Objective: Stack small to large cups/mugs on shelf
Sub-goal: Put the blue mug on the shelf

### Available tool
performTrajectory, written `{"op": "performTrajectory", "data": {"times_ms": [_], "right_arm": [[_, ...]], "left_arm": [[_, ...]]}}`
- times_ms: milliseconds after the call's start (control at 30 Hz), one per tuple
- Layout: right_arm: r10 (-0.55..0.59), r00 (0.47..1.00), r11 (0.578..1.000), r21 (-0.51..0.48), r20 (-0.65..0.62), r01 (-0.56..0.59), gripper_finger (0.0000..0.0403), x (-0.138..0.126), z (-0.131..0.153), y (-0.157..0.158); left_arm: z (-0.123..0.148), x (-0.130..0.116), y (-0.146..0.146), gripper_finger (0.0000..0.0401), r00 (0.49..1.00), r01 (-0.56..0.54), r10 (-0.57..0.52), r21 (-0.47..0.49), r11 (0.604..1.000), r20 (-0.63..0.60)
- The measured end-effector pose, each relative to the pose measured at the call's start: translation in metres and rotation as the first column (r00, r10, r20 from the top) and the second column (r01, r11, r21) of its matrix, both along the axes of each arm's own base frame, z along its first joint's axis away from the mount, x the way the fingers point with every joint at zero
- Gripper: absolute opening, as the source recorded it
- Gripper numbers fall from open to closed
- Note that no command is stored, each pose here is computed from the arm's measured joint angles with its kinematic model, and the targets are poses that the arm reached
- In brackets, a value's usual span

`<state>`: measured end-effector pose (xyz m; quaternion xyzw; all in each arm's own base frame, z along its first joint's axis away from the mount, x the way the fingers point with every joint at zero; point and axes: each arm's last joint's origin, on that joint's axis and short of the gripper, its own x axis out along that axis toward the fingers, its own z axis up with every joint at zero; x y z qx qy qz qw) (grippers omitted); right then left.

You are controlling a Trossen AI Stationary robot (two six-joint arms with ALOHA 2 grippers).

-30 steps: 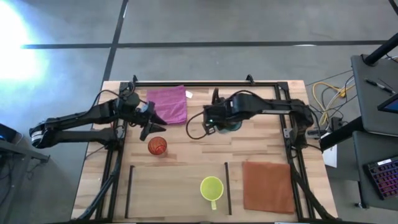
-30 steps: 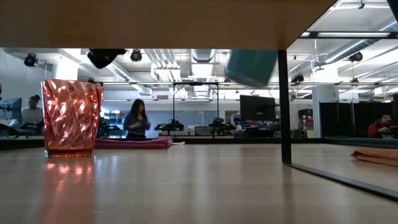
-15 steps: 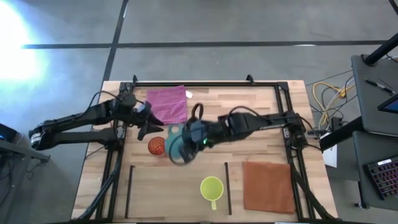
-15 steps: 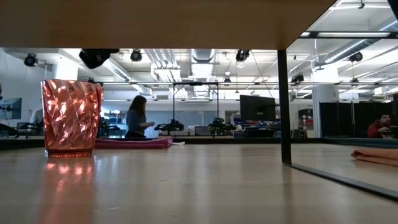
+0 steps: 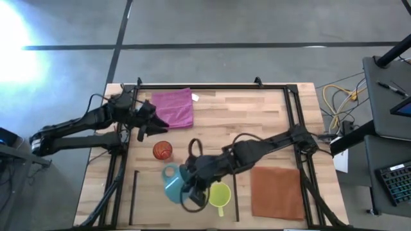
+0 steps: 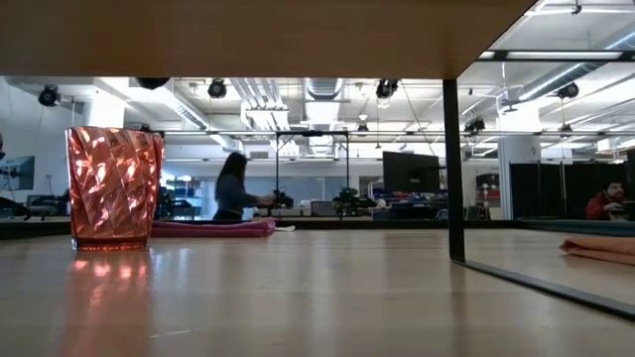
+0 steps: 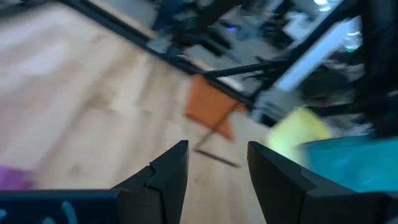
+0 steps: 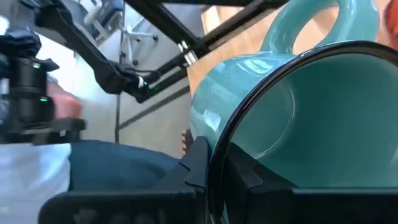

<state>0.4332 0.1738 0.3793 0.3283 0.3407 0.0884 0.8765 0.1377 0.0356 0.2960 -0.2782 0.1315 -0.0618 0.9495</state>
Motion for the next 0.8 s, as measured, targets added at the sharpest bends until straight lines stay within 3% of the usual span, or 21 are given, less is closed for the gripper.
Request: {"op": "performTrajectory", "data": {"times_ms": [133, 433, 600, 800], "right_arm": [[0.051, 0.998, 0.998, -0.035, -0.027, -0.052, 0.0013, 0.004, -0.012, 0.006], [0.142, 0.989, 0.970, -0.207, 0.045, -0.129, 0.0013, 0.000, -0.009, 0.011], [0.144, 0.989, 0.922, -0.368, 0.032, -0.122, 0.0013, -0.006, -0.004, 0.006], [0.222, 0.974, 0.846, -0.489, -0.045, -0.215, 0.0021, -0.015, -0.004, 0.003]], "left_arm": [[0.002, 0.010, -0.002, 0.0151, 0.994, 0.113, -0.111, -0.101, 0.988, 0.021], [0.004, 0.019, -0.006, 0.0151, 0.981, 0.191, -0.195, -0.189, 0.963, 0.000], [0.011, 0.020, -0.006, 0.0151, 0.976, 0.216, -0.219, -0.212, 0.953, 0.010], [0.022, 0.016, -0.008, 0.0151, 0.974, 0.225, -0.220, -0.189, 0.956, 0.049]]}}
